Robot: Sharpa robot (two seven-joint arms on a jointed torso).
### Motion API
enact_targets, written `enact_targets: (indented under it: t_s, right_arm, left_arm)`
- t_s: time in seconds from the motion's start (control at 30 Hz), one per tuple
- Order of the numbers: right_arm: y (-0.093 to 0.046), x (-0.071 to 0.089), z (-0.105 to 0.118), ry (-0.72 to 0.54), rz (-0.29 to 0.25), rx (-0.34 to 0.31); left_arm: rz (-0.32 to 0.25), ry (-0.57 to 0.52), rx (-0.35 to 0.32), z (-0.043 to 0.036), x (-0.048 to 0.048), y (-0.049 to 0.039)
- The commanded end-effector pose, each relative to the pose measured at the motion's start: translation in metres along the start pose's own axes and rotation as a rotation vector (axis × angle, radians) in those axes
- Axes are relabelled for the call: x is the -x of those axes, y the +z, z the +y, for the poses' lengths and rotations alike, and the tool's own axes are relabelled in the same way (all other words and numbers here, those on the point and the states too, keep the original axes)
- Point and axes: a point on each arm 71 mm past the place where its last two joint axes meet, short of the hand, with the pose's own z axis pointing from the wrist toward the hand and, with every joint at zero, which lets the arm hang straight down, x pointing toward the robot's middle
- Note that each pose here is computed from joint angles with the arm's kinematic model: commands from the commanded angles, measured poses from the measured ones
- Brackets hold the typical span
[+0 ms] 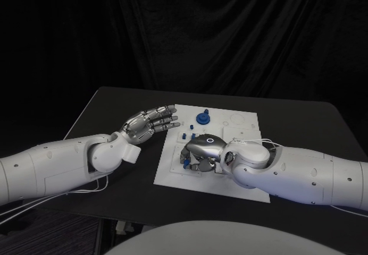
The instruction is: Assemble the parts on the task board
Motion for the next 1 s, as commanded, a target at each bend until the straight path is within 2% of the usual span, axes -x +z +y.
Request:
enact_targets:
  t_s: [0.03, 0.67, 1.0]
  right_arm:
    - [-0.0017, -0.0028, -0.0034, -0.017, -0.007, -0.026]
    - [-0.0038, -0.0026, -0.0074, -0.032, -0.011, -0.055]
    - [-0.0036, -0.0038, -0.0077, -0.033, 0.006, -0.059]
  left_arm:
    - [0.016, -0.01, -0.005, 0.0006, -0.0018, 0.0005]
    - [0.012, -0.009, 0.004, 0.0015, 0.0002, -0.0001]
    - [0.011, -0.009, 0.01, 0.0023, 0.0008, 0.0]
